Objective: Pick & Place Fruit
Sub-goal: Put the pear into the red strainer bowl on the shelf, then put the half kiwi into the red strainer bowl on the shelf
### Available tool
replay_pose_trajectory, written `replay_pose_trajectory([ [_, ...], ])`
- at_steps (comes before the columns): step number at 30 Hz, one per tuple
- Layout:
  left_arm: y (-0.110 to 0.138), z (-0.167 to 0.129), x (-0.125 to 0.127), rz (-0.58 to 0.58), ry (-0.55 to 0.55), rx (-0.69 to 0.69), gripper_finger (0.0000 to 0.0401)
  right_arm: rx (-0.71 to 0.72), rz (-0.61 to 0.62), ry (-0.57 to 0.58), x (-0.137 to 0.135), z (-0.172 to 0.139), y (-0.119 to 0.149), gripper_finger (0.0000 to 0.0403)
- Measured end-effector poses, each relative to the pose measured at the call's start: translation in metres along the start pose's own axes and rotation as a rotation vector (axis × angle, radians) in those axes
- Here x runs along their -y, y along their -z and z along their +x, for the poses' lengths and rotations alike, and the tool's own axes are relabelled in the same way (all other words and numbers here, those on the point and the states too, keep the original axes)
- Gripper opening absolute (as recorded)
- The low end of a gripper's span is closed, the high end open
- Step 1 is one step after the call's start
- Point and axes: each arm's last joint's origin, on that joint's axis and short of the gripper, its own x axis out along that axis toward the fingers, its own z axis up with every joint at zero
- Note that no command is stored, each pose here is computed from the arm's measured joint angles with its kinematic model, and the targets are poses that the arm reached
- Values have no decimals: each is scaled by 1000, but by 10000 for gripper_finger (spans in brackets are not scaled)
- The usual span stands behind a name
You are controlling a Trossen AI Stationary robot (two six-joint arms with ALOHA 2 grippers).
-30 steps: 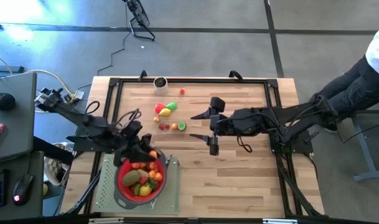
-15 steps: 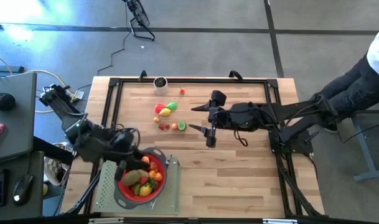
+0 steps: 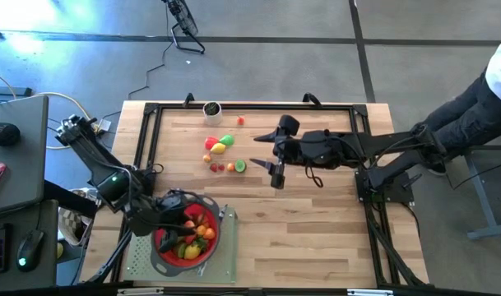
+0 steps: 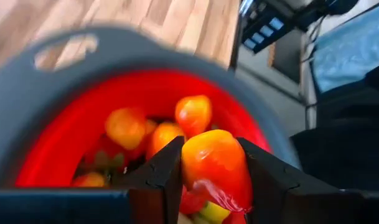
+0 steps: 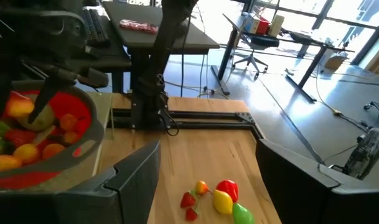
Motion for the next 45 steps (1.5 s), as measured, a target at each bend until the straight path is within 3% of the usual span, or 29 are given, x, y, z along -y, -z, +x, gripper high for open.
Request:
replay_pose_trajectory([
  [13,5,1,-2,0,5,-104,150,-1,-7,-4,1,0,0,256],
  [26,5,1,-3,3,-1,-112,232,-1,-9,-4,1,0,0,256],
  [36,-5,-12,7,-123,181,-56,235,3,-52,1,1,0,0,256],
  [41,-7,-15,8,-131,202,-40,226,2,-50,10,3,1,0,256],
  [45,-7,-15,8,-70,197,-28,192,2,-50,10,3,1,0,256],
])
